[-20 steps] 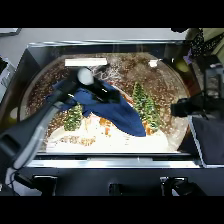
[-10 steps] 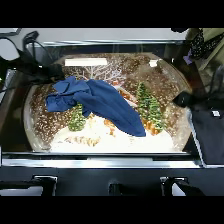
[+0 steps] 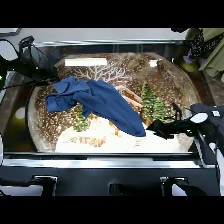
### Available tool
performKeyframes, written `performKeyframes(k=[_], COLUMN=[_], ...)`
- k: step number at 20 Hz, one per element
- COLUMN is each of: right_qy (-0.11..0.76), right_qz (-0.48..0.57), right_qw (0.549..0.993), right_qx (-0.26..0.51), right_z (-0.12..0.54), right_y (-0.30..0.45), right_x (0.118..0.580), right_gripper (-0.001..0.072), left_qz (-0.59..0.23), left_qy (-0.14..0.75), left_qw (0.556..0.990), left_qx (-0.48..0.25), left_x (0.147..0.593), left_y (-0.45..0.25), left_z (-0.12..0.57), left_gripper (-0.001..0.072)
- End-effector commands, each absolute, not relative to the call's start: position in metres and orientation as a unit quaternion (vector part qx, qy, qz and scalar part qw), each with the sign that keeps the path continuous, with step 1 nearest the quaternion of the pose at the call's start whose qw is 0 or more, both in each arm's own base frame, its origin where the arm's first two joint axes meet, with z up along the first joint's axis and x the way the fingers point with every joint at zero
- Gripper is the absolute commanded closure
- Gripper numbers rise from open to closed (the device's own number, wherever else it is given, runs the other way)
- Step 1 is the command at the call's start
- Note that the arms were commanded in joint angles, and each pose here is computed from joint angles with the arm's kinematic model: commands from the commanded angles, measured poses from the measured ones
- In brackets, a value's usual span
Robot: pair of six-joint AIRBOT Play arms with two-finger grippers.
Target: Fold the clothes and pants, and hang the long-sleeved shirts on hangers.
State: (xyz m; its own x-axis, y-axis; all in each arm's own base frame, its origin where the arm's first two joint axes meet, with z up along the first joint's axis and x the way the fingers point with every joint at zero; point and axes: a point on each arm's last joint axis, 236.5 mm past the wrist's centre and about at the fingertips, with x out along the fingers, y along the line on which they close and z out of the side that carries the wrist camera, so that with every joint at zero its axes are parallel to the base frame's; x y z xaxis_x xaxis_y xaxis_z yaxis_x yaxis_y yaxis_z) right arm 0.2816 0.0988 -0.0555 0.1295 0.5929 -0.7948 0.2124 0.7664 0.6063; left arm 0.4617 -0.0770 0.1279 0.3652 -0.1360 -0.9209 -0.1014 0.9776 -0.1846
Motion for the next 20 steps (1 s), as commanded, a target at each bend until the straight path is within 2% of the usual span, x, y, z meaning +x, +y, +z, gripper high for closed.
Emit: performKeyframes(k=[1, 4, 10, 15, 16, 17, 19, 20], right_qy=[0.656, 0.662, 0.641, 0.676, 0.673, 0.667, 0.661, 0.661], right_qz=[0.129, 0.119, 0.107, 0.106, 0.104, 0.100, 0.099, 0.100], right_qw=[0.673, 0.667, 0.685, 0.657, 0.660, 0.665, 0.671, 0.672], right_qx=[0.316, 0.319, 0.329, 0.315, 0.317, 0.320, 0.320, 0.319], right_z=[-0.079, -0.088, -0.088, -0.111, -0.113, -0.113, -0.113, -0.111], right_y=[0.112, 0.110, 0.112, 0.140, 0.141, 0.140, 0.139, 0.139], right_x=[0.280, 0.280, 0.295, 0.281, 0.284, 0.288, 0.292, 0.292], right_gripper=[0.0162, 0.0162, 0.0164, 0.0186, 0.0253, 0.0371, 0.0656, 0.0677], left_qz=[-0.008, -0.008, -0.008, -0.008, -0.006, -0.003, 0.011, 0.024], left_qy=[0.567, 0.568, 0.567, 0.567, 0.566, 0.564, 0.557, 0.552], left_qw=[0.817, 0.817, 0.817, 0.817, 0.818, 0.818, 0.822, 0.824], left_qx=[-0.104, -0.104, -0.104, -0.104, -0.106, -0.108, -0.119, -0.127], left_x=[0.462, 0.462, 0.462, 0.462, 0.462, 0.462, 0.463, 0.464], left_y=[-0.076, -0.076, -0.076, -0.076, -0.074, -0.070, -0.053, -0.037], left_z=[0.124, 0.124, 0.124, 0.124, 0.125, 0.127, 0.132, 0.136], left_gripper=[0.0157, 0.0157, 0.0157, 0.0156, 0.0156, 0.0156, 0.0156, 0.0156])
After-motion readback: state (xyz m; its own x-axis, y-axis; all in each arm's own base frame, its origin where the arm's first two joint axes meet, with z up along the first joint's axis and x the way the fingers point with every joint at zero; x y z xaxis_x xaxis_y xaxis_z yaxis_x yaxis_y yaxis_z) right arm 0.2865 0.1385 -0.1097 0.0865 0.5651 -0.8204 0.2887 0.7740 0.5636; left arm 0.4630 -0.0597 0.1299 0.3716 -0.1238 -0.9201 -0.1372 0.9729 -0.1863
